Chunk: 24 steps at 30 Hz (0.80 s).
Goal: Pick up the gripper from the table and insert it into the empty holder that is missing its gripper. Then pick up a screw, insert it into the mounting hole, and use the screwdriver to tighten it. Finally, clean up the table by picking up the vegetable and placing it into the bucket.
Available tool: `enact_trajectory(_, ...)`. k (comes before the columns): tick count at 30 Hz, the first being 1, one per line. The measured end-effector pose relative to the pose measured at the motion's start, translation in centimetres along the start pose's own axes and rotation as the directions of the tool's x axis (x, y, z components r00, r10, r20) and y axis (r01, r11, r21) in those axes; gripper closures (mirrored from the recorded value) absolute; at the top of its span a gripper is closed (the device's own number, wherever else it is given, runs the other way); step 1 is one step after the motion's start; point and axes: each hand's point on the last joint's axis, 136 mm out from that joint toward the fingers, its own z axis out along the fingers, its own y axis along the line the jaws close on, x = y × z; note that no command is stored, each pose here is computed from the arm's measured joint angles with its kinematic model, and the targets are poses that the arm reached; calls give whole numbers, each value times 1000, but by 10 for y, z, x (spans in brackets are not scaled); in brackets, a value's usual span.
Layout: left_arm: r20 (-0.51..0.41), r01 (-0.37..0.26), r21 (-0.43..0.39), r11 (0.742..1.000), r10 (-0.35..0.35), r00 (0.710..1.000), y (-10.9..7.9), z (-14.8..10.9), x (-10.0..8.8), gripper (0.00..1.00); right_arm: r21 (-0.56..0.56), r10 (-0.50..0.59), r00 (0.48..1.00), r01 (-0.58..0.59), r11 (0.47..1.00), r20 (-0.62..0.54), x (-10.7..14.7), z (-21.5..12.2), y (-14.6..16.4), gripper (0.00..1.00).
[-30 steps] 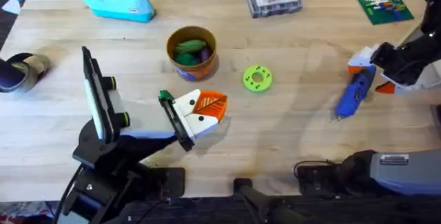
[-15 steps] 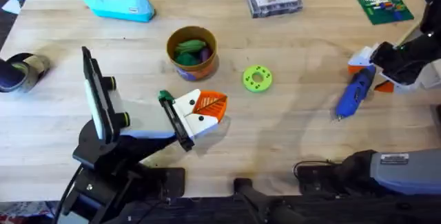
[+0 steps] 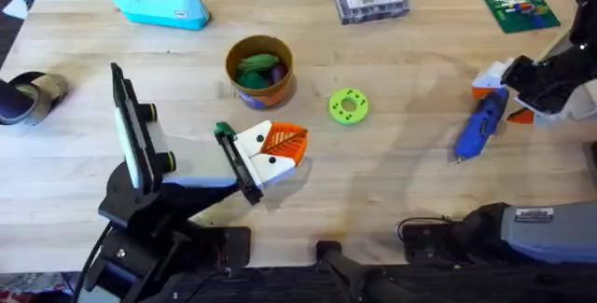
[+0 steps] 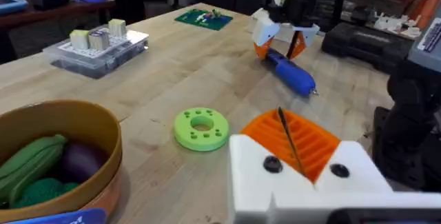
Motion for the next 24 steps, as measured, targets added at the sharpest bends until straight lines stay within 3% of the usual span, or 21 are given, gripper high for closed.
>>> enact_trajectory(15,1,0,-6,1000,0,1000,1,0,0,982,0,25,1000,-25,1000,15,5,19,-8,181)
enact_trajectory(24,1,0,-6,1000,0,1000,1,0,0,982,7,32,999,-33,999,25,5,22,-11,215)
